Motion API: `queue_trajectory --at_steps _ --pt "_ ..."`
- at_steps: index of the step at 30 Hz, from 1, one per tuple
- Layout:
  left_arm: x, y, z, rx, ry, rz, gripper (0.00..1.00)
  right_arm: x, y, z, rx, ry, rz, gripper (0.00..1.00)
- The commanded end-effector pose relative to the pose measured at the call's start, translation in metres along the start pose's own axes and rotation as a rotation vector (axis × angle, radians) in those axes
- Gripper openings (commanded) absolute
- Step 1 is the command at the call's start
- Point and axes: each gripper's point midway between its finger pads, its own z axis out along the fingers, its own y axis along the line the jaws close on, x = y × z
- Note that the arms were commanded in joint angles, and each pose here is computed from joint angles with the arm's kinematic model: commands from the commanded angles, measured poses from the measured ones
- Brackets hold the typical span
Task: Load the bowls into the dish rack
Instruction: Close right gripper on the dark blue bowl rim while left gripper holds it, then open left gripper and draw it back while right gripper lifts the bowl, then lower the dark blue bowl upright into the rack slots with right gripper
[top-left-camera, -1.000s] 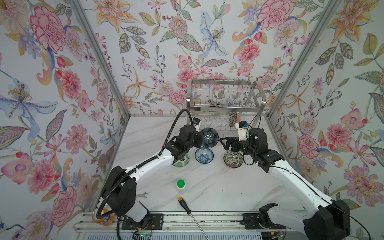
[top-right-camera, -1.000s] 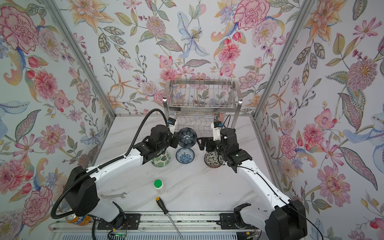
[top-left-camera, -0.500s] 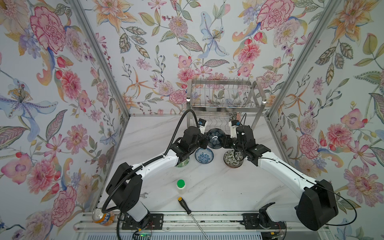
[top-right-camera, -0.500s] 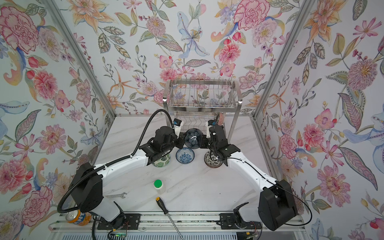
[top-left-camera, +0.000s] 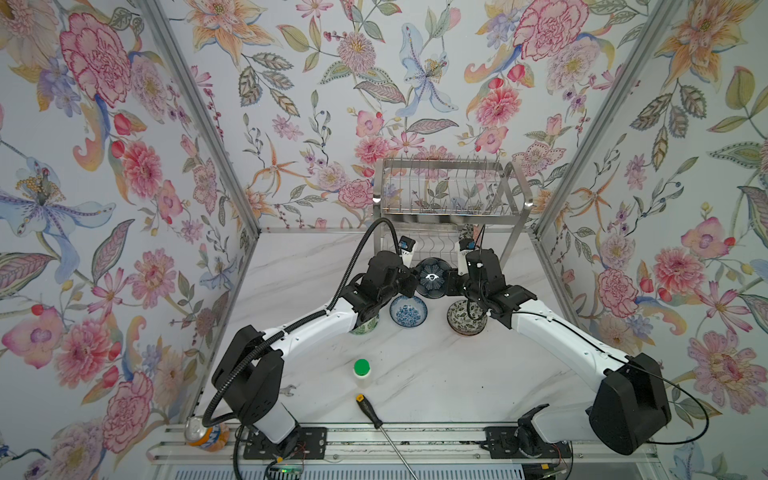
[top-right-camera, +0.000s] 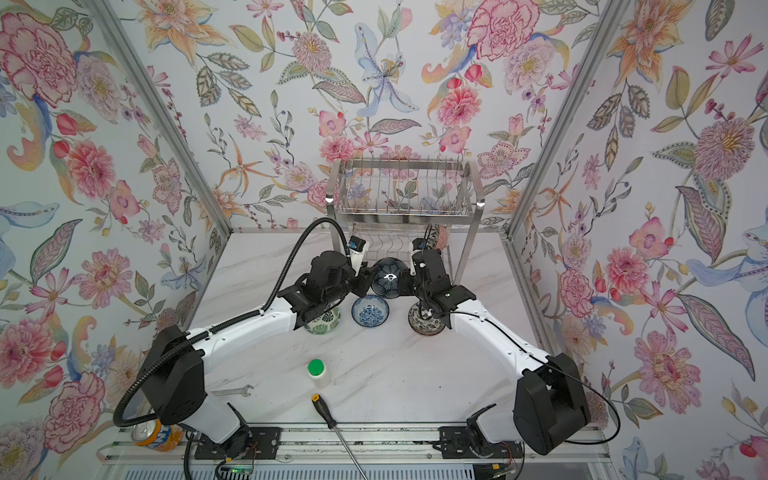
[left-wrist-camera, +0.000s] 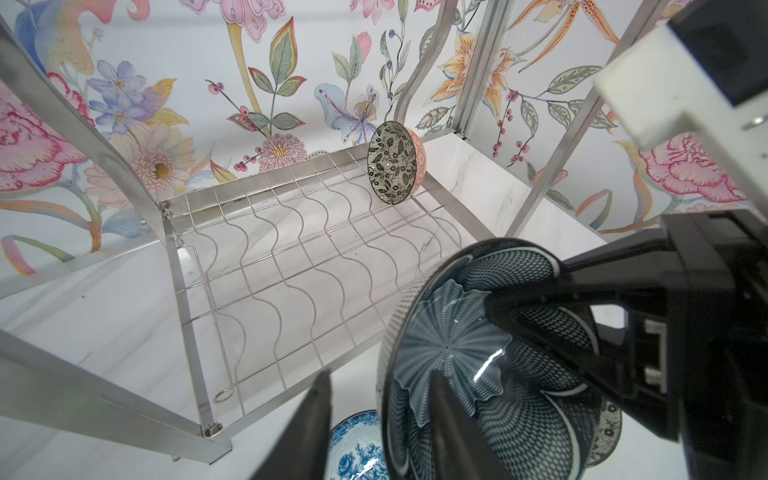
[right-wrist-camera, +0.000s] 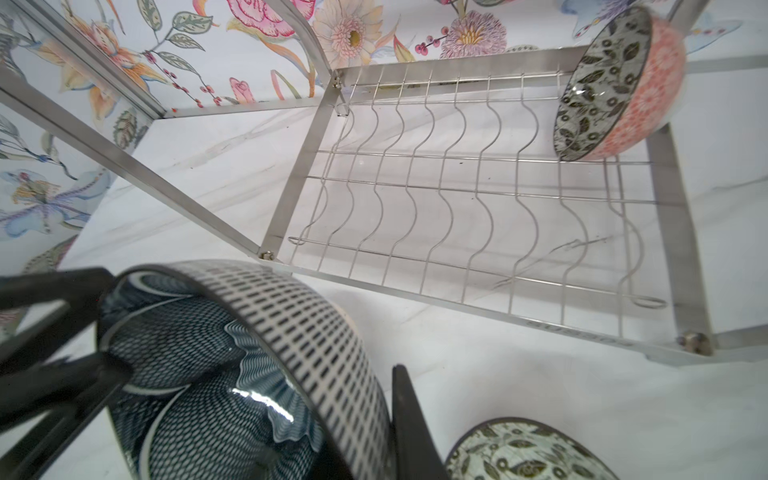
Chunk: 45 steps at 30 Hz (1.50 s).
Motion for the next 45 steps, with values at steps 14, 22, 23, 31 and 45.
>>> queue_trajectory --at_steps 14,22,23,31,45 --pt "-0.007 0.094 -0.078 -0.267 0.047 0.058 0.99 -0.059 -0.094 -0.024 0.742 -0.086 -0.38 0.0" --pt "0.006 0.11 -0.093 -0.32 0.058 0.038 0.99 -0.059 -0.108 -0.001 0.929 -0.035 -0.477 0.0" --pt "0.007 0.111 -0.094 -0.319 0.058 0.037 0.99 -0.059 -0.11 0.001 0.94 -0.032 -0.483 0.0" --pt "0.014 0.117 -0.099 -0.317 0.055 0.02 0.99 -0.054 -0.12 0.017 1.068 -0.014 -0.535 0.0" --pt "0.021 0.121 -0.101 -0.317 0.072 0.015 0.99 -0.068 -0.14 0.044 1.199 -0.032 -0.611 0.0"
